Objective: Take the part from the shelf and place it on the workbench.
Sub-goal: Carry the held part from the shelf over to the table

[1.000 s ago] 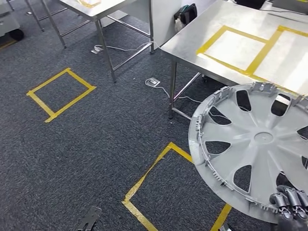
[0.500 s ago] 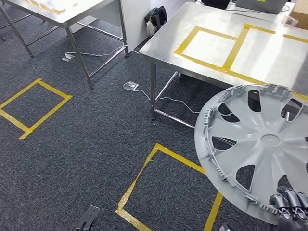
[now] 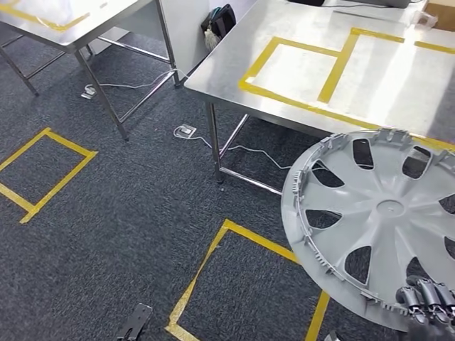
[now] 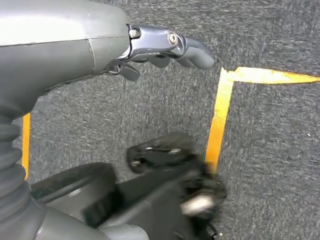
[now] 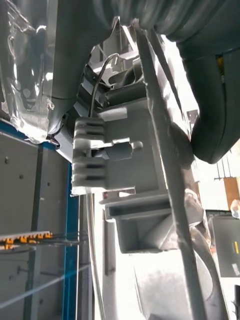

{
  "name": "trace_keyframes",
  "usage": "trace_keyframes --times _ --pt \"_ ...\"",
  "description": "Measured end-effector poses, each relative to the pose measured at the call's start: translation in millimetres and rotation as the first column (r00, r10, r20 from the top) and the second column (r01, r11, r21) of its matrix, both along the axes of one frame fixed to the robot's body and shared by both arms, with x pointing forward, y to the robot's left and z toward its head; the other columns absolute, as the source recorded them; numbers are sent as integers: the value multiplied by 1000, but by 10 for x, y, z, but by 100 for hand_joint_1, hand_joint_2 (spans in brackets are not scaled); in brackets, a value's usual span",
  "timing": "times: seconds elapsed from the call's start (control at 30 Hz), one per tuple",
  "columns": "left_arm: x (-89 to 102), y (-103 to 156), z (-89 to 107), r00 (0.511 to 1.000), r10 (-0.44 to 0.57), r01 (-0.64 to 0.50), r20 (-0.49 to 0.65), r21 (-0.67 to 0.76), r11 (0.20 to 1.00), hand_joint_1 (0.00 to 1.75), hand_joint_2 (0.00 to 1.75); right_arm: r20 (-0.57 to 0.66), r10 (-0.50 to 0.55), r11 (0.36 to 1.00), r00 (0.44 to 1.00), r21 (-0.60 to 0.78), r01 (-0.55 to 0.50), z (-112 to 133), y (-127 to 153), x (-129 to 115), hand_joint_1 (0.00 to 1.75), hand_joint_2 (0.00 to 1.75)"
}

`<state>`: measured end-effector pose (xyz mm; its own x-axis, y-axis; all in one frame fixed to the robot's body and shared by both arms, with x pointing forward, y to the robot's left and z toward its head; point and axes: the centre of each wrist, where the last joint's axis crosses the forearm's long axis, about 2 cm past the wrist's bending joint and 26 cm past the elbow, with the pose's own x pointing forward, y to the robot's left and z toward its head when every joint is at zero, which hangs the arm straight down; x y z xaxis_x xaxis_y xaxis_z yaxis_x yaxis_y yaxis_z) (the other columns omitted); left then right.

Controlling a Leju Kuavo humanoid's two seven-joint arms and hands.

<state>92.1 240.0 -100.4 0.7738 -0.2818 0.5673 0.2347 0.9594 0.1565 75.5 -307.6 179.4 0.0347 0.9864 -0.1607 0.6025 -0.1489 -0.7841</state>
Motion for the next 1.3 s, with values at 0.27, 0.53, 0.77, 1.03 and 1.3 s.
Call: trace_keyframes --times 0.27,0.53,0.77,1.03,1.3 --pt "-27 23 -8 1000 0 0 -4 4 1000 0 175 -4 1 1000 1000 1 -1 -7 2 -6 175 175" --pt "-19 17 -5 1000 0 0 4 4 1000 0 175 -5 3 1000 1000 1 -3 -9 2 -5 175 175" --pt "-6 30 -4 1000 0 0 6 5 1000 0 175 -12 4 1000 1000 1 -4 -25 3 -9 175 175" --pt "1 -1 1 1000 0 0 9 -2 1000 0 175 -14 2 1000 1000 -1 -3 -24 -3 -18 175 175" --pt "-25 13 -6 1000 4 -4 5 0 1000 0 175 -11 -8 1000 1000 10 8 -22 3 -17 175 175"
